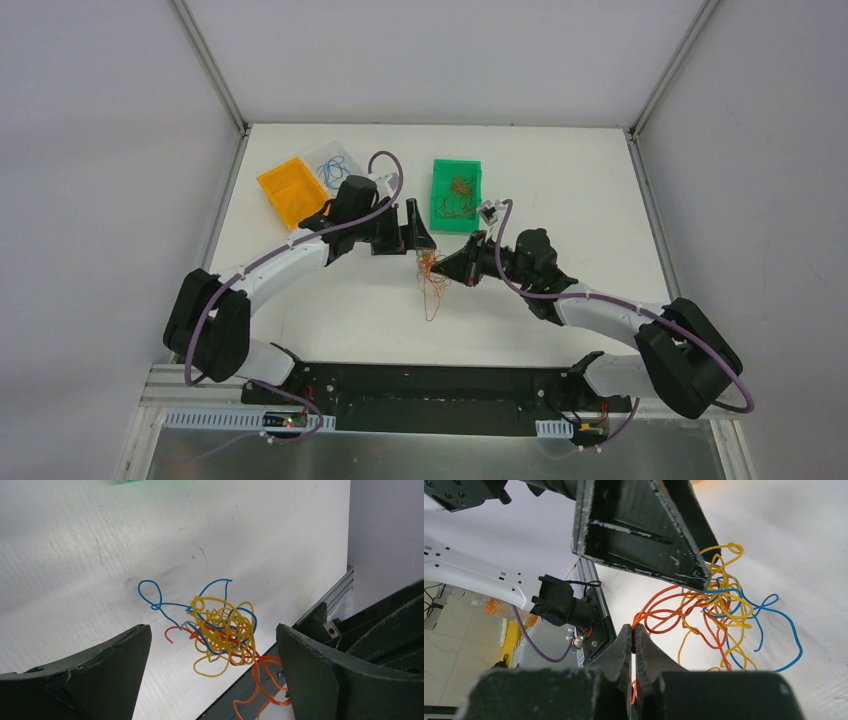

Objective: Untangle the cables

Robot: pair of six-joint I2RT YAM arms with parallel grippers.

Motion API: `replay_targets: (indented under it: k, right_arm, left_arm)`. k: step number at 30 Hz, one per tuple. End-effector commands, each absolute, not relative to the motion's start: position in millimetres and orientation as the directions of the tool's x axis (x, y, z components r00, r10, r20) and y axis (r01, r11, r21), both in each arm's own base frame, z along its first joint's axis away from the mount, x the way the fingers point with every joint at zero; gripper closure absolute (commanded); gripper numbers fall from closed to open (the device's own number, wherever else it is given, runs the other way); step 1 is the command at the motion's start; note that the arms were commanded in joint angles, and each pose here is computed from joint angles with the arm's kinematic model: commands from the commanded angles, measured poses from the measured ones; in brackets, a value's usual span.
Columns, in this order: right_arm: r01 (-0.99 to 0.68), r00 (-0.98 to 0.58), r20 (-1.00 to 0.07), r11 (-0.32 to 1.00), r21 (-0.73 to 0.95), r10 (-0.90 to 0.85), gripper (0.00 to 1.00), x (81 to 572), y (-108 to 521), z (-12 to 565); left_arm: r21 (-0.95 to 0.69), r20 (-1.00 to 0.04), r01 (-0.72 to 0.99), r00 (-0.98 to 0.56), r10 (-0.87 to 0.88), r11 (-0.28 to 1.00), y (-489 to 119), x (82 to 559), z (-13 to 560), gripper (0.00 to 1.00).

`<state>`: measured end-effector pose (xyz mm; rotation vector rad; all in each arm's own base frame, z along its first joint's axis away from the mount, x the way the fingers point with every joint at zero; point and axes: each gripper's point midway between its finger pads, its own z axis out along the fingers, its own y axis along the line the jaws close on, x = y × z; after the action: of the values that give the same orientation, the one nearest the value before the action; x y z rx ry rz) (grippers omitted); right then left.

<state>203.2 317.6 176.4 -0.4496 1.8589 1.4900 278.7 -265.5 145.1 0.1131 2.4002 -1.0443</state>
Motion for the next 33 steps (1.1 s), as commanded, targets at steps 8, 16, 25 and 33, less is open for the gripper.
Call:
replay_targets:
  k: [8, 16, 25, 33]
  right_arm:
    - [-0.724, -0.628, -0.758, 0.224, 0.652, 0.176, 1.00, 204.9, 323.9, 204.5]
    - [-0.599, -0.584, -0.758, 0.476, 0.643, 0.290, 1.00, 244.5, 299.1, 189.6]
    - [0.074, -0.305, -0.697, 0.746, 0.662, 0.649, 1.00, 311.4, 144.9, 150.6]
    - [0.166, -0.164, -0.705, 0.724, 0.669, 0.690, 1.00, 306.4, 104.3, 157.9]
  left_arm:
    - [-0.717, -0.351, 0.141, -0.919, -0.180, 0.682, -294.8, 277.0, 133.1, 0.74]
    - [-0.623, -0.433, 0.029, -0.845, -0.313, 0.782, -220.3, 293.6, 135.3, 1.00]
    - [-0.544, -0.530, -0.321, -0.585, -0.614, 0.775, -73.8, 284.0, 137.3, 1.00]
    - [-0.436, -0.639, -0.601, -0.318, -0.701, 0.670, 2.4, 252.2, 146.7, 1.00]
